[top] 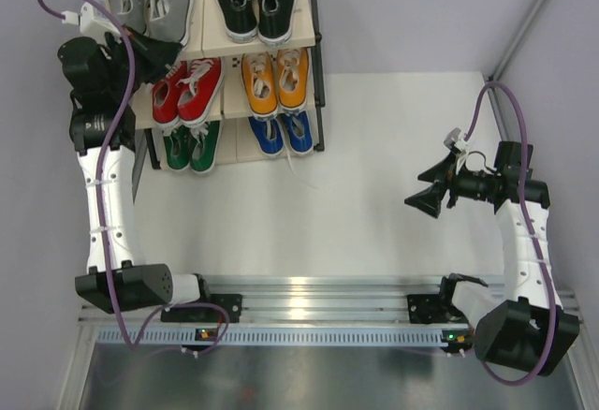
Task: Place and organize the shoes onto the shoe shelf
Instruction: Adjust the shoe at the shoe shelf.
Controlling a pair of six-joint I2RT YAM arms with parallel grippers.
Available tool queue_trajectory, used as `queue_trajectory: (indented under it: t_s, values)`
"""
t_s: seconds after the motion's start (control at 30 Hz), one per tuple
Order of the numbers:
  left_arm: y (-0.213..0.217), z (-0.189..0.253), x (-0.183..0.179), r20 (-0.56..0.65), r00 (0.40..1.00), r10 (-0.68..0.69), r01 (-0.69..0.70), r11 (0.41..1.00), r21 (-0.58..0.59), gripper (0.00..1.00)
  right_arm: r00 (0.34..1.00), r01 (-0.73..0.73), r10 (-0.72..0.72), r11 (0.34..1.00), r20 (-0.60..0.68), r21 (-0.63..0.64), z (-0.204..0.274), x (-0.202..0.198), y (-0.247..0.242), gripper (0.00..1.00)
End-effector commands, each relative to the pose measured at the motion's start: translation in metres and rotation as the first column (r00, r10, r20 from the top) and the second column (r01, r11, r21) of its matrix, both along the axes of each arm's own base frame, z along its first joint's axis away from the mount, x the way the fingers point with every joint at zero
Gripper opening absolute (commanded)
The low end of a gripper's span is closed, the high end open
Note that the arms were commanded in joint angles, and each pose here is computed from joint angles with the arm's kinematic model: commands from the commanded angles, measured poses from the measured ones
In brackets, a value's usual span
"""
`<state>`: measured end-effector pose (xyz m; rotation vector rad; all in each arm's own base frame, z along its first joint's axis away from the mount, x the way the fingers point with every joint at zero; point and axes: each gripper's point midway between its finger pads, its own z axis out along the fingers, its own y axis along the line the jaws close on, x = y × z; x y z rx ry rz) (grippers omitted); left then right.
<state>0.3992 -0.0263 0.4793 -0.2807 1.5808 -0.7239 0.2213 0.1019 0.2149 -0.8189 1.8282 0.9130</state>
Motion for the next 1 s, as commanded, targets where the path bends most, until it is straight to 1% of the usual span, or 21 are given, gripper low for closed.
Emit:
queue_trajectory:
  t_s: [0.0,0.13,0.33,0.4,0.5,0.6,0.7,0.73,0.8,0.83,0.87,0.9,0.93,0.97]
  values:
    - [0.004,0.023,0.003,0.061,0.998,0.019,-0.02,1.0,0.016,0.0,0.999,-0.022,0.021,1.0,0.044,0.014,0.007,0.003,0.002,0.91]
    - [0.01,0.021,0.009,0.059,0.997,0.051,-0.053,0.998,0.024,0.0,0.999,-0.021,0.02,1.0,0.041,0.013,0.006,0.003,0.002,0.91]
    - [0.018,0.005,0.025,0.017,0.997,0.078,-0.078,0.996,0.037,0.0,0.999,-0.02,0.02,1.0,0.045,0.012,0.007,0.002,0.002,0.91]
    - [0.018,0.006,0.023,0.019,0.996,0.082,-0.083,0.996,0.04,0.0,0.999,-0.019,0.018,1.0,0.042,0.012,0.006,0.003,0.001,0.91]
    - [0.016,0.017,0.011,0.05,0.996,0.081,-0.083,0.995,0.051,0.0,0.999,-0.019,0.018,1.0,0.044,0.012,0.007,0.003,0.001,0.91]
    - [0.013,0.032,-0.007,0.09,0.993,0.078,-0.084,0.995,0.055,0.07,0.999,-0.017,0.016,1.0,0.044,0.008,0.006,0.003,0.001,0.91]
    - [0.007,0.043,-0.029,0.128,0.989,0.073,-0.081,0.995,0.062,0.17,0.999,-0.011,0.011,1.0,0.05,0.0,0.007,0.004,0.0,0.91]
    - [0.005,0.044,-0.035,0.136,0.988,0.068,-0.078,0.995,0.066,0.28,0.999,-0.009,0.009,1.0,0.052,-0.004,0.007,0.004,-0.001,0.91]
    - [0.003,0.043,-0.053,0.158,0.985,0.067,-0.083,0.992,0.095,0.42,0.998,-0.003,0.003,1.0,0.06,-0.012,0.007,0.005,-0.002,0.91]
    - [0.0,0.047,-0.07,0.186,0.98,0.069,-0.091,0.99,0.109,0.51,0.998,0.002,-0.001,1.0,0.058,-0.014,0.007,0.005,-0.002,0.91]
    - [0.001,0.033,-0.072,0.17,0.983,0.071,-0.095,0.986,0.136,0.63,0.998,0.004,-0.003,1.0,0.062,-0.016,0.008,0.005,-0.003,0.91]
    - [0.0,0.025,-0.078,0.166,0.984,0.066,-0.092,0.984,0.153,0.69,0.998,0.014,-0.013,1.0,0.063,-0.025,0.007,0.006,-0.005,0.92]
    - [-0.002,0.012,-0.092,0.164,0.984,0.07,-0.097,0.982,0.163,0.77,0.997,0.024,-0.022,0.999,0.072,-0.03,0.008,0.008,-0.006,0.91]
    - [-0.004,0.021,-0.105,0.201,0.977,0.067,-0.104,0.978,0.178,0.77,0.997,0.031,-0.028,0.999,0.073,-0.034,0.008,0.009,-0.007,0.92]
